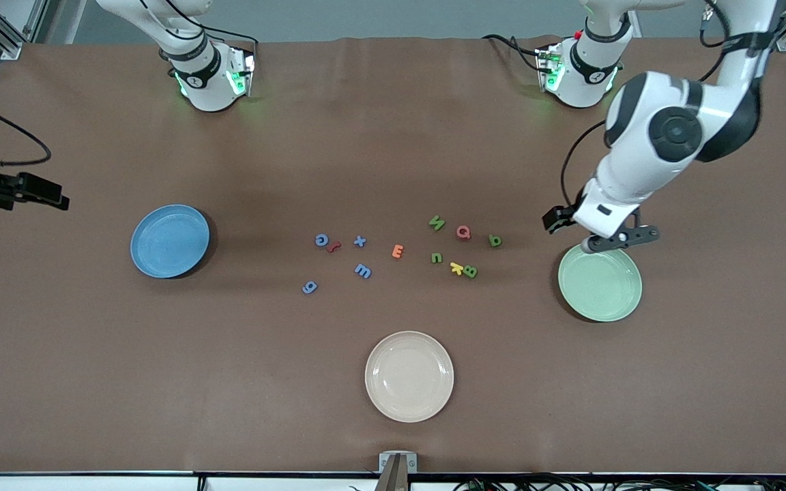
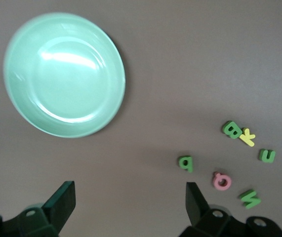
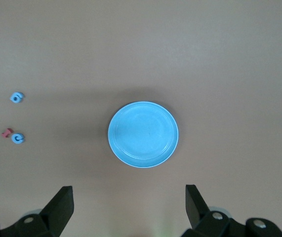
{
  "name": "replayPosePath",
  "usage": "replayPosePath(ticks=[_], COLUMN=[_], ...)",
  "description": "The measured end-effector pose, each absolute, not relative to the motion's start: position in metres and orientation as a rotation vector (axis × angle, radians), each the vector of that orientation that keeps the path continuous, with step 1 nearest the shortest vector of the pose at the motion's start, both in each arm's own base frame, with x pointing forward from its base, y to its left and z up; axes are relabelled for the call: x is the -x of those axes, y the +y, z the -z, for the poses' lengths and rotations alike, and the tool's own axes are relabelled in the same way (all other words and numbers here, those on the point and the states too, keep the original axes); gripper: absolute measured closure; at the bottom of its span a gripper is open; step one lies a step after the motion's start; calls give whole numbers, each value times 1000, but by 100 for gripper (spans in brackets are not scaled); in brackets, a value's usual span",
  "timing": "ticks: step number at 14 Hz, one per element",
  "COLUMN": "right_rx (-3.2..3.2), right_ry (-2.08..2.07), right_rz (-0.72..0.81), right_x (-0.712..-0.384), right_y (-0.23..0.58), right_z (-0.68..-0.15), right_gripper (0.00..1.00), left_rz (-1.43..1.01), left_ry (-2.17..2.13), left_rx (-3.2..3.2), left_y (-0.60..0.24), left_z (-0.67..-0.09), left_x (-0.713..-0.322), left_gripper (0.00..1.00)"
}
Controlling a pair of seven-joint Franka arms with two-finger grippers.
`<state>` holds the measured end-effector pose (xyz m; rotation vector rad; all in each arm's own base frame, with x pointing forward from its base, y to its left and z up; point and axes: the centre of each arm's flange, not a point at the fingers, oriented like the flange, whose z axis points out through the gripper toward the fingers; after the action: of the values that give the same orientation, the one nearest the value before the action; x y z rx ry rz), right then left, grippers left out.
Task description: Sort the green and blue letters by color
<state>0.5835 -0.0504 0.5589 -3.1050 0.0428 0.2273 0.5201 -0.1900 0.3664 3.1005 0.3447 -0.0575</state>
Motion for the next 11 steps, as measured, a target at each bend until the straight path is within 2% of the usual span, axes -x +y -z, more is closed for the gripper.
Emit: replayPosePath(ticks=[1, 3, 4, 5, 11], right_rx=[3104, 3097, 3086, 3073, 3080], right_ry=[41, 34, 43, 85, 395], right_rz=[-254, -277, -274, -270, -191], right_x=[-591, -602, -605, -608, -605], right_y=[-50, -47, -41, -30, 110], right_z=[-544, -520, -512, -505, -472], right_gripper=[0, 0, 0, 0, 0], left_rz=[58, 108, 143, 165, 239], left_ry=[408, 530, 590, 639, 753], left_rx=[-3082, -3055, -3044, -3030, -2968], left_y=[-202, -226, -238, -248, -266], left_z=[-350, -317, -300, -284, -212], left_x=[-515, -507, -503, -499, -493], left_gripper=[2, 17, 17, 24, 35])
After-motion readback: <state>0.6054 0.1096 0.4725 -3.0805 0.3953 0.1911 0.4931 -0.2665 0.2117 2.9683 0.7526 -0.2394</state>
